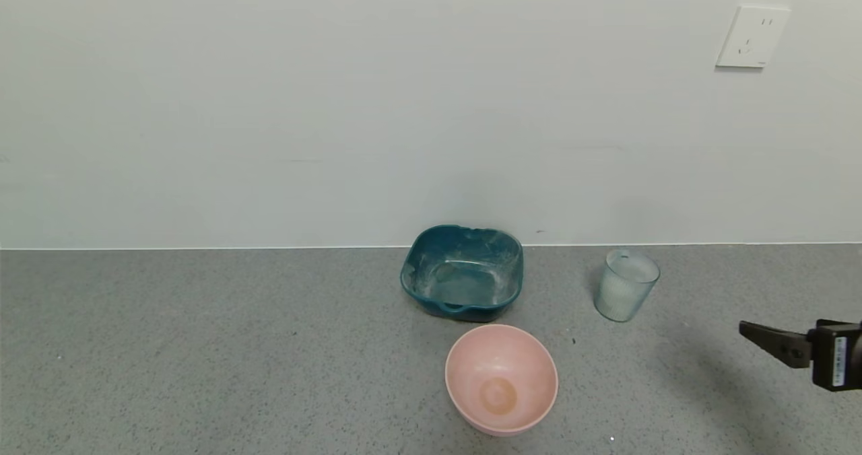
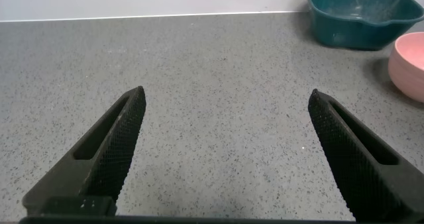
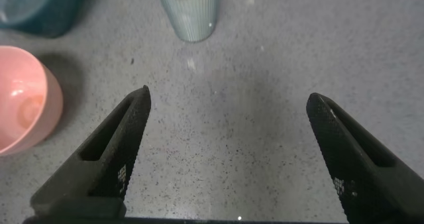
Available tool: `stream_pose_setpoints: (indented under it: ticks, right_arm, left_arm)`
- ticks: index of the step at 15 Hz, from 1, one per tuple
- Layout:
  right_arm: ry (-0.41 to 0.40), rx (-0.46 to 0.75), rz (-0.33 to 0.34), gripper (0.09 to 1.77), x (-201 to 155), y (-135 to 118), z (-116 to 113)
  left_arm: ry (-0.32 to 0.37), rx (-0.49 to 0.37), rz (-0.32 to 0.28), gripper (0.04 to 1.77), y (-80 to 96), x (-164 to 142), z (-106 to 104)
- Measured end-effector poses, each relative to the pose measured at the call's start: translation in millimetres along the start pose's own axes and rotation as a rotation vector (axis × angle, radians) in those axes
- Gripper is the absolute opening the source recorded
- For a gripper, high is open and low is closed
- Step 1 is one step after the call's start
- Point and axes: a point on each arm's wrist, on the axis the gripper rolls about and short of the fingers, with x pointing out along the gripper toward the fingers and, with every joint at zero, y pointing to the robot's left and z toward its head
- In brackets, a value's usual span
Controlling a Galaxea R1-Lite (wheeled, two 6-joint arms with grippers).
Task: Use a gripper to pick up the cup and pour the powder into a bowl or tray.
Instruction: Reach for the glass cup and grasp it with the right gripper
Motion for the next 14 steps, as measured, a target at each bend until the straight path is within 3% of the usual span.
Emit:
stream_pose_setpoints:
  ticks: [7,14]
  right_arm:
    - [0.119,-0.045,0.073,1.71,89.8,19.9,-33.3]
    - [0.018,-0.064,0.036,1.71,151.7,32.7,-49.1]
  left_arm:
    - [0.0,0.0,0.0,1.76,0.0,0.0,0.0]
    - [0.0,0.0,0.0,1.76,0.0,0.0,0.0]
